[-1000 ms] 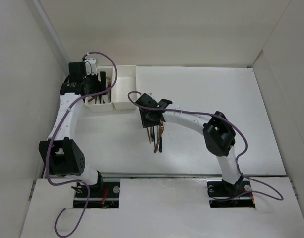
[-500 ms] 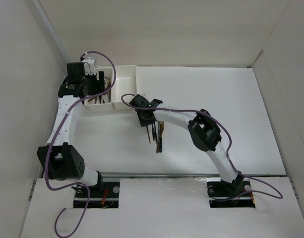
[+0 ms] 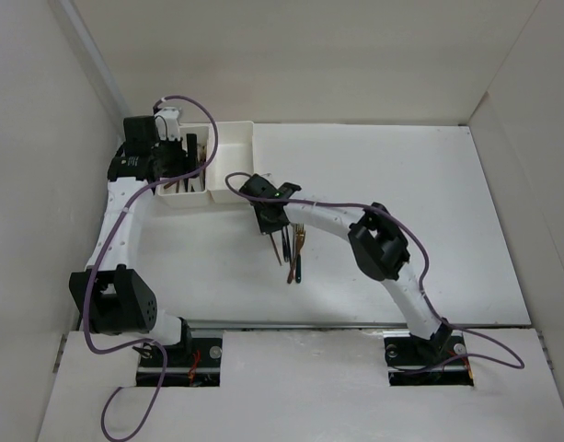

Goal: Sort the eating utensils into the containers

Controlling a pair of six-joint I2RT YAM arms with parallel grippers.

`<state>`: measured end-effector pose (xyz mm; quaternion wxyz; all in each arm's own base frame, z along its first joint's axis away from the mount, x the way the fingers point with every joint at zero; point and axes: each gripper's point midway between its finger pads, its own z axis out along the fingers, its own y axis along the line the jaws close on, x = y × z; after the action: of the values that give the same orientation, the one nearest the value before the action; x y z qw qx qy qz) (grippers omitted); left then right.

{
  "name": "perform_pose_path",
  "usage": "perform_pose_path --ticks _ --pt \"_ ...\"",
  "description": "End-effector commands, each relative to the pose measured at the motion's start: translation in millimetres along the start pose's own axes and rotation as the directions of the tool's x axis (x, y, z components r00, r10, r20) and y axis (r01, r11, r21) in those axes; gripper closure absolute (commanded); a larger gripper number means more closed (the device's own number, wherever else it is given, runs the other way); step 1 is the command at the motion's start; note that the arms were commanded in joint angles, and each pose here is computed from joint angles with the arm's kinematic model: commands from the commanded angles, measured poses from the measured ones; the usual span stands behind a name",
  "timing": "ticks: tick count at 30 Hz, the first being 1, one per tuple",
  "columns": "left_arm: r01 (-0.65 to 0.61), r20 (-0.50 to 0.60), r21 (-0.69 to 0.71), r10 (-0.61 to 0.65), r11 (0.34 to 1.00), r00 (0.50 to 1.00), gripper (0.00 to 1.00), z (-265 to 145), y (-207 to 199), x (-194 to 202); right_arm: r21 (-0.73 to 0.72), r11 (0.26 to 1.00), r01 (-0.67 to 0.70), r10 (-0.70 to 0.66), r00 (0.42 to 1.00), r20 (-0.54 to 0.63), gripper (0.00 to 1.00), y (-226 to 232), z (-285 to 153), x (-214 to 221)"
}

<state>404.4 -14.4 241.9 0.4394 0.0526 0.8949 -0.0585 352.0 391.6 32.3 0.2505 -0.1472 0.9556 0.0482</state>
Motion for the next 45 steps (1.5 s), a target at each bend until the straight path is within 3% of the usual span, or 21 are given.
perform_pose_path --ticks 1,6,11,13,15,17,18,19,21,23,30,31,34,36,37,38,40,42,43,44,45 --pt "-0.039 0.026 0.127 0.036 0.991 0.999 0.28 -13.4 -22.1 -3.8 -0.108 0.991 -0.084 0.104 0.976 0.191 1.00 15.2 -54.8 -56.1" --pt "-0.081 0.031 0.312 0.075 0.947 0.997 0.26 -22.3 -53.1 -3.3 -0.253 0.947 -0.196 0.293 0.848 0.442 1.00 15.5 -146.2 -131.4" --pt "-0.100 0.058 0.330 0.085 0.939 0.995 0.26 -28.7 -59.6 -13.9 -0.347 0.914 -0.210 0.393 0.671 0.629 1.00 22.7 -202.1 -209.1" --pt "-0.074 0.052 0.240 0.063 0.968 0.997 0.26 -24.7 -42.0 -16.4 -0.316 0.927 -0.205 0.369 0.653 0.662 1.00 28.3 -181.0 -221.6" --pt "-0.056 0.050 0.160 0.049 0.985 0.998 0.26 -21.9 -28.4 -18.1 -0.333 0.920 -0.207 0.389 0.588 0.710 1.00 29.5 -190.2 -250.5" --pt "-0.053 0.039 0.067 0.050 0.996 0.998 0.26 -20.4 -11.8 -17.1 -0.314 0.928 -0.202 0.371 0.590 0.717 1.00 36.9 -154.4 -258.8" --pt "-0.050 0.028 0.048 0.049 0.998 0.998 0.26 -18.8 -8.2 -13.3 -0.335 0.919 -0.209 0.394 0.537 0.746 1.00 33.3 -162.3 -276.4" --pt "-0.050 0.026 0.037 0.049 0.998 0.998 0.26 -16.9 -6.1 -11.7 -0.319 0.925 -0.205 0.379 0.550 0.745 1.00 38.8 -136.7 -274.0" --pt "-0.050 0.025 0.028 0.049 0.998 0.998 0.26 -16.8 -4.4 -11.6 -0.326 0.917 -0.229 0.398 0.511 0.762 1.00 26.8 -131.6 -289.4" --pt "-0.038 0.015 0.015 0.038 0.999 0.999 0.26 -15.4 -2.4 -7.8 -0.307 0.922 -0.234 0.386 0.517 0.764 1.00 24.5 -104.4 -288.4" --pt "-0.029 -0.010 -0.044 0.029 0.999 1.000 0.26 -9.5 11.6 -2.7 -0.275 0.954 -0.119 0.289 0.609 0.739 0.99 37.4 -62.5 -270.6" --pt "-0.023 -0.010 -0.052 0.022 0.998 1.000 0.26 -10.1 15.8 -2.5 -0.283 0.954 -0.102 0.283 0.624 0.728 0.88 41.3 -57.7 -266.5" --pt "-0.015 -0.016 -0.039 0.015 0.999 1.000 0.26 -7.4 16.5 -0.6 -0.293 0.954 -0.068 0.266 0.646 0.715 0.84 46.3 -60.8 -263.4" --pt "-0.011 -0.007 -0.047 0.011 0.999 1.000 0.26 -9.4 20.1 -4.2 -0.302 0.952 -0.060 0.267 0.646 0.715 0.71 47.9 -68.2 -266.2" --pt "-0.011 -0.006 -0.038 0.011 0.999 1.000 0.26 -9.3 18.6 -4.3 -0.309 0.950 -0.052 0.267 0.648 0.713 0.58 48.7 -74.6 -267.0" --pt "-0.011 -0.006 -0.038 0.011 0.999 1.000 0.26 -9.3 18.6 -4.3 -0.321 0.946 -0.045 0.274 0.641 0.718 0.30 49.5 -86.6 -271.2" --pt "-0.013 0.003 -0.039 0.013 0.999 1.000 0.25 -10.7 18.6 -8.0 -0.333 0.942 -0.043 0.286 0.621 0.729 0.10 43.9 -122.7 -278.6" --pt "-0.009 0.013 -0.058 0.010 0.998 1.000 0.25 -15.1 23.5 -9.9 -0.301 0.951 -0.070 0.276 0.630 0.726 0.05 30.6 -135.8 -272.1" --pt "-0.009 0.013 -0.058 0.010 0.998 1.000 0.25 -15.1 23.5 -10.0 -0.305 0.949 -0.082 0.290 0.604 0.743 0.05 17.6 -179.3 -275.7" --pt "-0.001 0.024 -0.059 0.003 0.998 1.000 0.25 -18.7 22.6 -12.2 -0.298 0.948 -0.108 0.300 0.609 0.734 0.05 8.6 -190.2 -269.2" --pt "0.006 0.023 -0.082 -0.005 0.997 1.000 0.25 -19.9 29.7 -11.7 -0.275 0.952 -0.136 0.298 0.617 0.728 0.13 -2.8 -197.9 -260.6"
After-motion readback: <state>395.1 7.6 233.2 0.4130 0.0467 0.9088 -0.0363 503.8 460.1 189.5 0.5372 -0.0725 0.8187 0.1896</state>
